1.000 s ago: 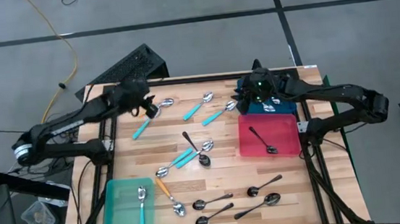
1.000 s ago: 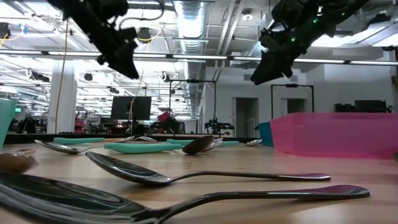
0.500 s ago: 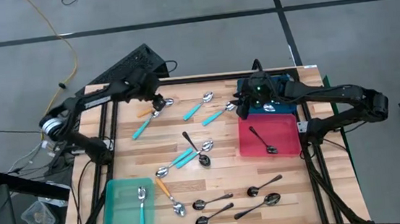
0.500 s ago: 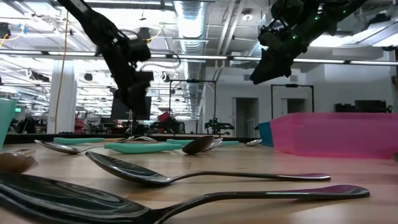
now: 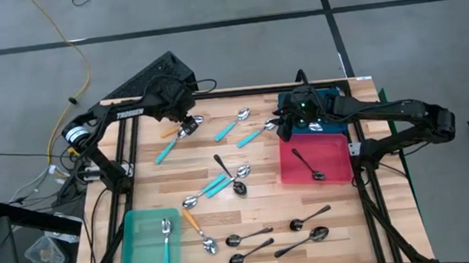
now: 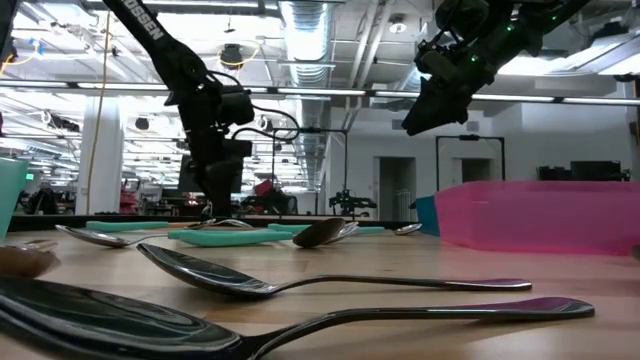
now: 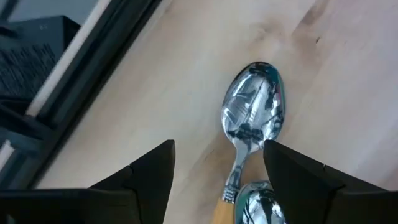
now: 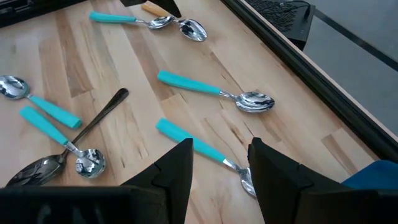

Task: Sort silverware by color (type)
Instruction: Put the yellow spoon into the blue bin

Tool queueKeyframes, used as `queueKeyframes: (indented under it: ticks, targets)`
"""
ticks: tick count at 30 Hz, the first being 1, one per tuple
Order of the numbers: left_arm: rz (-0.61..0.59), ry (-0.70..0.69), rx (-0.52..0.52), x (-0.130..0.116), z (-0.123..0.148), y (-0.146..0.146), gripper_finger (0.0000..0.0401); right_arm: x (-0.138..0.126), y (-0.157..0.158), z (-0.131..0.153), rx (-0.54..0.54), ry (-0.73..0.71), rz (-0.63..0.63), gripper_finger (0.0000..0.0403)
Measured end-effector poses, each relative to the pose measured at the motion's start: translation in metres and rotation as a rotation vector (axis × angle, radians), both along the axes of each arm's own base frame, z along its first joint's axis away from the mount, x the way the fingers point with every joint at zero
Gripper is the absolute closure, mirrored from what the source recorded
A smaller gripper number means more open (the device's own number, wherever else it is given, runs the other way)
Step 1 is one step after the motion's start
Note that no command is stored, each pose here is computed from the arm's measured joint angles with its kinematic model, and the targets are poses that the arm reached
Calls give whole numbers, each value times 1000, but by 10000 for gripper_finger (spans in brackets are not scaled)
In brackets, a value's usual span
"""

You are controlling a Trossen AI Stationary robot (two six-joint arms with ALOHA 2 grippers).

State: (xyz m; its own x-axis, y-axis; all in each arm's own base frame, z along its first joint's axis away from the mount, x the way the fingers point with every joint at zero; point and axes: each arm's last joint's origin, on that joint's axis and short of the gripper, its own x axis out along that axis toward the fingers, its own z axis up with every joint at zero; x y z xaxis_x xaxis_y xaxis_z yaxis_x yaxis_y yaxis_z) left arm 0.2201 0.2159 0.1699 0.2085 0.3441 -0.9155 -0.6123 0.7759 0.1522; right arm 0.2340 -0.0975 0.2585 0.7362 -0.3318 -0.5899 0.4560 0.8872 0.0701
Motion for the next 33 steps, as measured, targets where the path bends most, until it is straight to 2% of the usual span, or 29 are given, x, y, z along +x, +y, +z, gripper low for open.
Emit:
queueKeyframes:
  ticks: [7, 12, 18, 20, 26, 33]
  targets:
    - [29, 98, 30, -3, -1, -4, 170, 0, 0, 0, 0, 0, 0, 228]
    - [14, 102, -29, 1, -8, -1, 170, 0, 0, 0, 0, 0, 0, 228]
    - [4, 309, -69, 26, -20, 8, 170, 0, 1, 0, 0, 0, 3, 228]
    - [-7, 331, -65, 34, -20, 10, 170, 1, 3, 0, 0, 0, 10, 228]
    - [-35, 177, -127, 52, -7, 15, 170, 3, 8, -1, -1, 10, 34, 228]
    - [7, 169, -127, 51, -7, 16, 170, 4, 14, -2, 1, 26, 61, 228]
